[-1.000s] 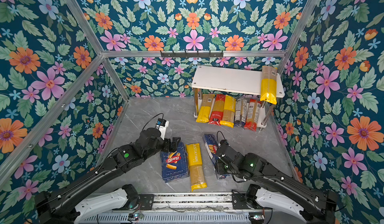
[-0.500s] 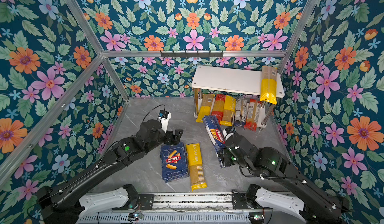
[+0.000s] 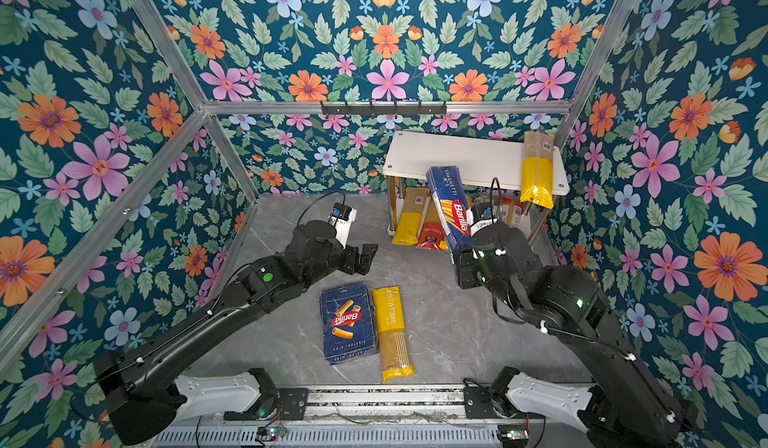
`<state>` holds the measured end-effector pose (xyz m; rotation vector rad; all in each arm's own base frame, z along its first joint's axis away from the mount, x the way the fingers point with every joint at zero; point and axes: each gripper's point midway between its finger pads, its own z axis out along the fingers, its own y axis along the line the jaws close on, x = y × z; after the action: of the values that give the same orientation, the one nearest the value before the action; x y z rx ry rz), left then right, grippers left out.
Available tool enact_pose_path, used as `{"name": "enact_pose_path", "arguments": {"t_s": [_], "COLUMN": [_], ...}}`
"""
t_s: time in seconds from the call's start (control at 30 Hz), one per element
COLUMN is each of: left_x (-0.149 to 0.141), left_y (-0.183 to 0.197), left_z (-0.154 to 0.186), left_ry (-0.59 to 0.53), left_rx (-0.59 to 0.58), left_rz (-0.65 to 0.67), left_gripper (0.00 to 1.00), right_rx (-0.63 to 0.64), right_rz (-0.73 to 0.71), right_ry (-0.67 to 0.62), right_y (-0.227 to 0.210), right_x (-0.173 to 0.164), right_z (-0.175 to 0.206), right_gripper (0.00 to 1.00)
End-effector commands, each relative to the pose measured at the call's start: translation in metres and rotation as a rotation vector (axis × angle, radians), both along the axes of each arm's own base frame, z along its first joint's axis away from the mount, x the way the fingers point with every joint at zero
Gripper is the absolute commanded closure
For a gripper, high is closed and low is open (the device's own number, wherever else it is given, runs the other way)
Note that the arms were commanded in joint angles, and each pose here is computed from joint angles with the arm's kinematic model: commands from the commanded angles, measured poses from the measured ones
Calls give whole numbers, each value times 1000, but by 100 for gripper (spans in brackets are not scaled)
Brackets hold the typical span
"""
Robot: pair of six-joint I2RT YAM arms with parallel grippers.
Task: Arrange pasta packages on shelves
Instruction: Place the pasta box on the shelf.
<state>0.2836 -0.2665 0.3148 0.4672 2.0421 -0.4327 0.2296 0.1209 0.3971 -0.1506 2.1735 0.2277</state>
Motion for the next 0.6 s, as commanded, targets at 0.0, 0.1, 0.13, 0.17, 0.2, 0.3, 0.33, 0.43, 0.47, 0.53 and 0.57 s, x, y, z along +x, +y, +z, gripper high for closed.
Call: {"name": "enact_pose_path", "arguments": {"t_s": [0.0,0.1,0.13,0.17,0.2,0.3,0.33,0.43,0.47,0.53,0.57], "left_x": [6,11,12,14,15,19,20,26,28,32,33], "left_y": [-7,-8,-9,-10,-11,-14,-14,-14,-15,-14,-14], "left_z": [10,14,14,15,16,17,17,16,15,15,15], "left_ry": [-35,-48,-51,-52,-53,-58,-59,-57,-56,-53,-52], "left_rx": [-8,-8,-9,-15,-19,-26,-25,-29,-32,-38,-41], "left_rz": [-20,-19,-21,-24,-27,-34,-35,-35,-35,-36,-36], "left_gripper": [0,0,0,0,0,0,0,0,0,0,0], "right_rx": [8,10,11,10,4,-20,-22,-45,-51,-53,-56], "right_rz": [-78,-138,-154,-178,-203,-268,-280,-329,-346,-361,-369], "right_ry": [-161,-177,-185,-197,-205,-228,-235,-255,-261,-242,-236], "right_y": [-7,-21,-25,-31,-38,-57,-62,-79,-85,-94,-100], "right_x": [40,71,81,92,104,137,148,178,188,211,219], "right_z": [42,55,59,64,68,79,82,90,93,87,86], "right_gripper": [61,61,61,61,61,61,61,61,61,61,61]}}
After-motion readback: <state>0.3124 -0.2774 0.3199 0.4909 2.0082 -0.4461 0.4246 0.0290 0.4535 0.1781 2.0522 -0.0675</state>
